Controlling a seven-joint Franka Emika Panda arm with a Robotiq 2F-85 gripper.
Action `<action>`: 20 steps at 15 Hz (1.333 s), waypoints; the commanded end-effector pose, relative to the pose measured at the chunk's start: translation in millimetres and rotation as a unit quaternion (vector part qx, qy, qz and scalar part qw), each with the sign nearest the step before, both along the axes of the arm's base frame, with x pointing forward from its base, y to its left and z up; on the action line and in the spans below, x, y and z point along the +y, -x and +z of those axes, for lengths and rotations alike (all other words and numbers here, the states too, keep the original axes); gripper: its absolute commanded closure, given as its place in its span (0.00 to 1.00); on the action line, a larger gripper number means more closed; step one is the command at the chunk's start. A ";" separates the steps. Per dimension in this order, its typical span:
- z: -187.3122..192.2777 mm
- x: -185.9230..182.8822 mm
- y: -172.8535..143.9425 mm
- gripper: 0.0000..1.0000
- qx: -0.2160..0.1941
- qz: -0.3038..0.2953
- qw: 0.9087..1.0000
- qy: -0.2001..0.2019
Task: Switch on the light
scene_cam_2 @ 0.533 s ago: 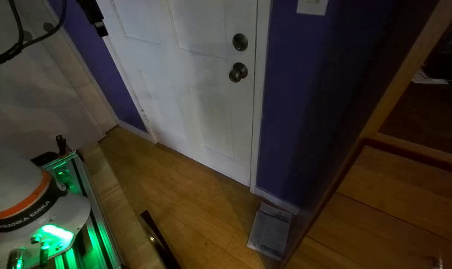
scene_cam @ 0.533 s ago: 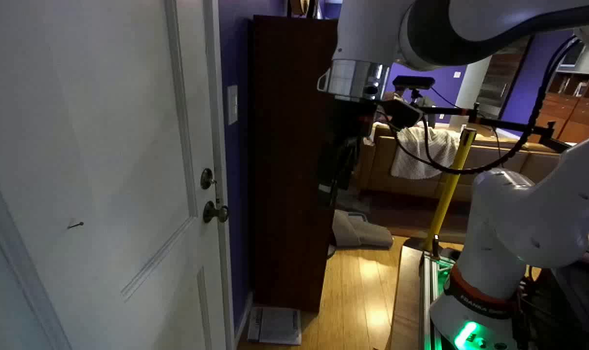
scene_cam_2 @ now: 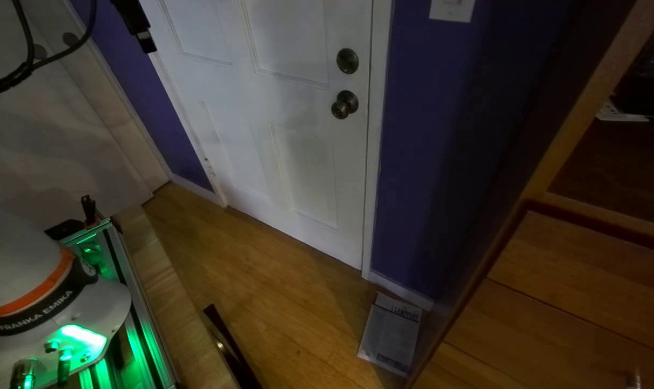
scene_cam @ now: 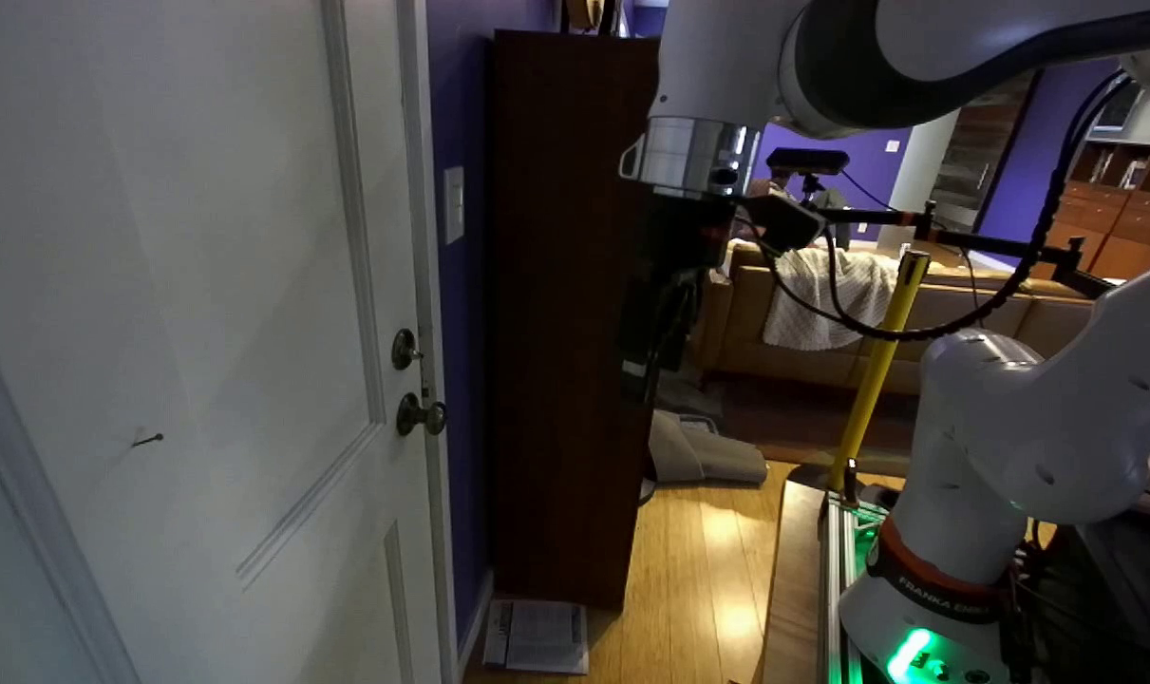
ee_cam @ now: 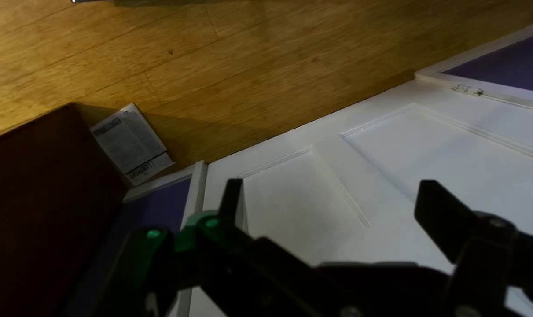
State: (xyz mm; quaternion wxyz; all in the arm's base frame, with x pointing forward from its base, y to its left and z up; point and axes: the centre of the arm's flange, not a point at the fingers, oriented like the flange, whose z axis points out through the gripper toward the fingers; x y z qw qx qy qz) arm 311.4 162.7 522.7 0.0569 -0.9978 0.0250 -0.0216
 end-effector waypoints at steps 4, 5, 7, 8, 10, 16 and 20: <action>5.2 -16.4 -8.2 0.00 -0.014 -0.012 1.000 0.010; 9.4 -29.5 -12.4 0.00 -0.022 -0.016 0.999 0.025; 19.8 -60.0 -19.9 0.00 -0.029 -0.016 0.998 0.055; 25.2 -77.2 -23.5 0.00 -0.033 -0.017 0.996 0.075; 34.9 -110.4 -32.4 0.00 -0.057 -0.011 0.993 0.104; 61.6 -189.6 -40.6 0.00 -0.077 0.060 0.984 0.152; 76.3 -249.7 -53.8 0.00 -0.081 0.134 0.977 0.145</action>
